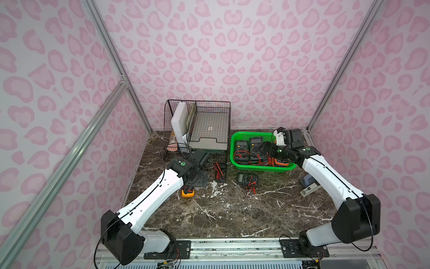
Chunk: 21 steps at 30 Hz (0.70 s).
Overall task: Put the multimeter into the basket
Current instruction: Pick up the multimeter from the center of the board.
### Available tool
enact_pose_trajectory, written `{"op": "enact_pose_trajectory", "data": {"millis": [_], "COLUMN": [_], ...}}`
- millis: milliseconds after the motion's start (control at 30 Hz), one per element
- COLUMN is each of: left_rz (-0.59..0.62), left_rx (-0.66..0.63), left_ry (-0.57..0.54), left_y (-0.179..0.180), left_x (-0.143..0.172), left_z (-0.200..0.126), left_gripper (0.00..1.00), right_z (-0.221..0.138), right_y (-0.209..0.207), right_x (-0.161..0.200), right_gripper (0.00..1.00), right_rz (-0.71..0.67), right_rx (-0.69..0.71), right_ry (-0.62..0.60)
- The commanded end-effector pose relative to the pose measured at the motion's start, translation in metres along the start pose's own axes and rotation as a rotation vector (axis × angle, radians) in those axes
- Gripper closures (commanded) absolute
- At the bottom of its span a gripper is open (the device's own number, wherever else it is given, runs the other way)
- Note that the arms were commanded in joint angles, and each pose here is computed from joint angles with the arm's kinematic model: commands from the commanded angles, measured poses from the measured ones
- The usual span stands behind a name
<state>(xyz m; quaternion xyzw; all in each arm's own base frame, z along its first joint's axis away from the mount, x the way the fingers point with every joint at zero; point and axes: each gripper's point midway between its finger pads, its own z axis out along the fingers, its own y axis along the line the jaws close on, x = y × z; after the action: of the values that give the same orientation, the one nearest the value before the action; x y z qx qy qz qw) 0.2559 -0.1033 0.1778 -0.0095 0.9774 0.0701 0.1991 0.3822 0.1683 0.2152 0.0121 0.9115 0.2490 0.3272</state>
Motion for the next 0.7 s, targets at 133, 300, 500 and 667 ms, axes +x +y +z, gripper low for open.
{"op": "enact_pose_trajectory", "data": {"millis": [133, 300, 500, 667], "left_rz": [-0.031, -0.044, -0.058, -0.068], "left_rx": [-0.112, -0.133, -0.172, -0.198], "left_ry": [0.062, 0.097, 0.137, 0.162], "left_y": [0.016, 0.014, 0.008, 0.004], "left_x": [0.009, 0.012, 0.013, 0.013], "left_z": [0.009, 0.024, 0.048, 0.058], "left_gripper": [0.02, 0.02, 0.02, 0.02], "right_z": [-0.017, -0.023, -0.029, -0.03], "right_y": [0.047, 0.087, 0.115, 0.116], "right_x": [0.021, 0.05, 0.087, 0.111], "right_gripper": [0.04, 0.03, 0.04, 0.04], "right_rz": [-0.047, -0.12, -0.229, -0.281], "right_rx": [-0.092, -0.174, -0.233, -0.255], "right_ry": [-0.011, -0.003, 0.028, 0.069]}}
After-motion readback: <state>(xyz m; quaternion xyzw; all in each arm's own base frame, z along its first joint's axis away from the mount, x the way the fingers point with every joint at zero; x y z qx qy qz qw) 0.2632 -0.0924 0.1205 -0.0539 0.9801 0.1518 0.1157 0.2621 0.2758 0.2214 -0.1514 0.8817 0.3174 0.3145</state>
